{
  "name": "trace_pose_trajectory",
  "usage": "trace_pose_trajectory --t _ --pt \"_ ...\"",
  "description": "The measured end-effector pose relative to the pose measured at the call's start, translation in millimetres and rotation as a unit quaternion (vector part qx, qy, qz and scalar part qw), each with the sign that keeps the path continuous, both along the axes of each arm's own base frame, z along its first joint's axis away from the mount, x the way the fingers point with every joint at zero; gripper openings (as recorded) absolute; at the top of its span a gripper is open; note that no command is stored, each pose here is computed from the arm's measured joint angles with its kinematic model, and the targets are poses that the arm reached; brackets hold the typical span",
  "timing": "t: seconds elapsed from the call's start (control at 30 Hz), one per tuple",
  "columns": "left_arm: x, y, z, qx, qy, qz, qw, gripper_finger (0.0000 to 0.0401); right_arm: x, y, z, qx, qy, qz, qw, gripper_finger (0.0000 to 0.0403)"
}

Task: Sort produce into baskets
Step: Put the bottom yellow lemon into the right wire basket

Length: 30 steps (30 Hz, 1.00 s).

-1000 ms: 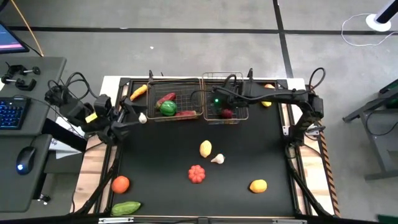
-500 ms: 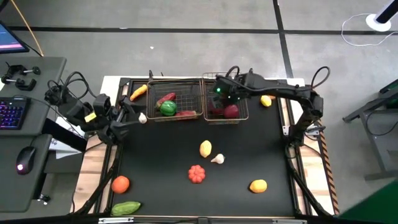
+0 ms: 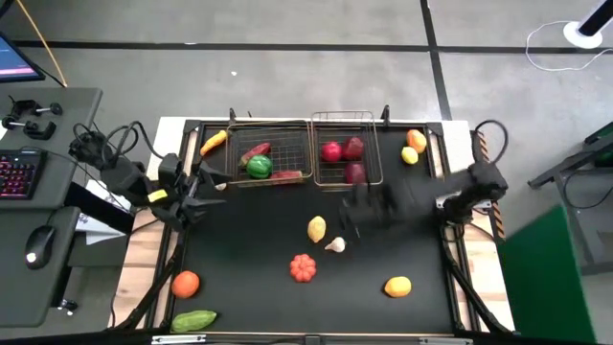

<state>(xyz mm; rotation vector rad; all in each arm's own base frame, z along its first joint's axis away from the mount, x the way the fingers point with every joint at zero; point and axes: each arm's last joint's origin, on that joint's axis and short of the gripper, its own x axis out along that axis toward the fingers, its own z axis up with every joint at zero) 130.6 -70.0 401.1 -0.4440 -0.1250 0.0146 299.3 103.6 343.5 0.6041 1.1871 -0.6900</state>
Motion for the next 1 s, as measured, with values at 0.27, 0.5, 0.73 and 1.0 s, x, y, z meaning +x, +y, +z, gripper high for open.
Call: trace_pose_trajectory --t 0.27,0.5,0.73,1.0 --pt "8 -6 -5 -0.007 0.014 -0.002 1.0 0.0354 -69 105 -57 0.093 0.116 -0.093 0.984 0.036" --pt "15 -10 -8 -0.024 0.023 0.001 0.999 0.0354 -95 137 -79 0.107 0.14 0.117 0.977 0.036" --pt "16 -10 -9 -0.06 0.022 0.003 0.998 0.0354 -95 142 -108 0.052 0.145 0.419 0.895 0.036" --pt "16 -10 -9 -0.075 0.021 0.002 0.997 0.0354 -103 132 -150 0.032 0.193 0.437 0.878 0.036"
